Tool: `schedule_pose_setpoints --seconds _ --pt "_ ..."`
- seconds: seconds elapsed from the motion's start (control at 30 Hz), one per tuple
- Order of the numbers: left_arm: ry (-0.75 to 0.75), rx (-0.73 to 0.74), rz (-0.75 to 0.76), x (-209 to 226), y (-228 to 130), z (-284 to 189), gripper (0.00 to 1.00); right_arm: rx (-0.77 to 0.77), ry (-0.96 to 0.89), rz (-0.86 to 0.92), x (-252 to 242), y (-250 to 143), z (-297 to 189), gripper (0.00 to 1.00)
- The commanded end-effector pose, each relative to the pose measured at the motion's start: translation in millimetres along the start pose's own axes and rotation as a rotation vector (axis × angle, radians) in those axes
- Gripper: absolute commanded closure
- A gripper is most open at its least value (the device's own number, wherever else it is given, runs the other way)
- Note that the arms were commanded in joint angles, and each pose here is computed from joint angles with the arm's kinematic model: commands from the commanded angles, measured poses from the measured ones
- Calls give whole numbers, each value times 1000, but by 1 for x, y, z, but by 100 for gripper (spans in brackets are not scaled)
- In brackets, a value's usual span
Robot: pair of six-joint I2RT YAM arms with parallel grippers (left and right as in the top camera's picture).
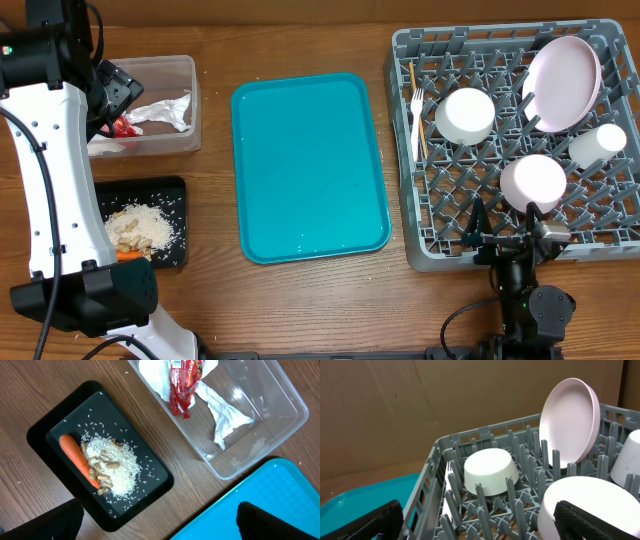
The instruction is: Sort waste into correct bins and load items into the dishwasher rack
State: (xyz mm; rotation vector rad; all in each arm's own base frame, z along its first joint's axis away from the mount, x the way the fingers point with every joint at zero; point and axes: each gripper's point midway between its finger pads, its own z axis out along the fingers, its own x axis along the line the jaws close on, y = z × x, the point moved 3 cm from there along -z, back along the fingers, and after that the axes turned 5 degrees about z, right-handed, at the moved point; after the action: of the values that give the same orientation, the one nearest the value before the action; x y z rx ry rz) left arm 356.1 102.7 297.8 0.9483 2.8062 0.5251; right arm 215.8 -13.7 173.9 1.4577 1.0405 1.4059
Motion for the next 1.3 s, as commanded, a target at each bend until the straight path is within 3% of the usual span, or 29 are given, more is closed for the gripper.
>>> schedule_pose_setpoints --seconds 0.0,0.63,0.7,0.8,0.9,1.03,1.27 --pt "4 -2 -10 1 2 1 0 -5 4 10 0 -1 0 0" --pt "7 -3 -9 1 2 1 0 -5 4 10 0 -1 0 0" --pt "69 -48 28 10 8 1 0 -5 4 10 0 -1 0 0" --pt "92 4 58 15 -3 1 0 -5 4 10 0 -1 0 0" --pt "124 24 134 11 -15 3 0 -5 4 10 0 -1 0 0" --pt "78 -8 350 -19 -34 10 0 -5 4 10 0 -1 0 0" --pt "-252 -241 591 -72 -81 0 0 -5 4 10 0 -1 0 0"
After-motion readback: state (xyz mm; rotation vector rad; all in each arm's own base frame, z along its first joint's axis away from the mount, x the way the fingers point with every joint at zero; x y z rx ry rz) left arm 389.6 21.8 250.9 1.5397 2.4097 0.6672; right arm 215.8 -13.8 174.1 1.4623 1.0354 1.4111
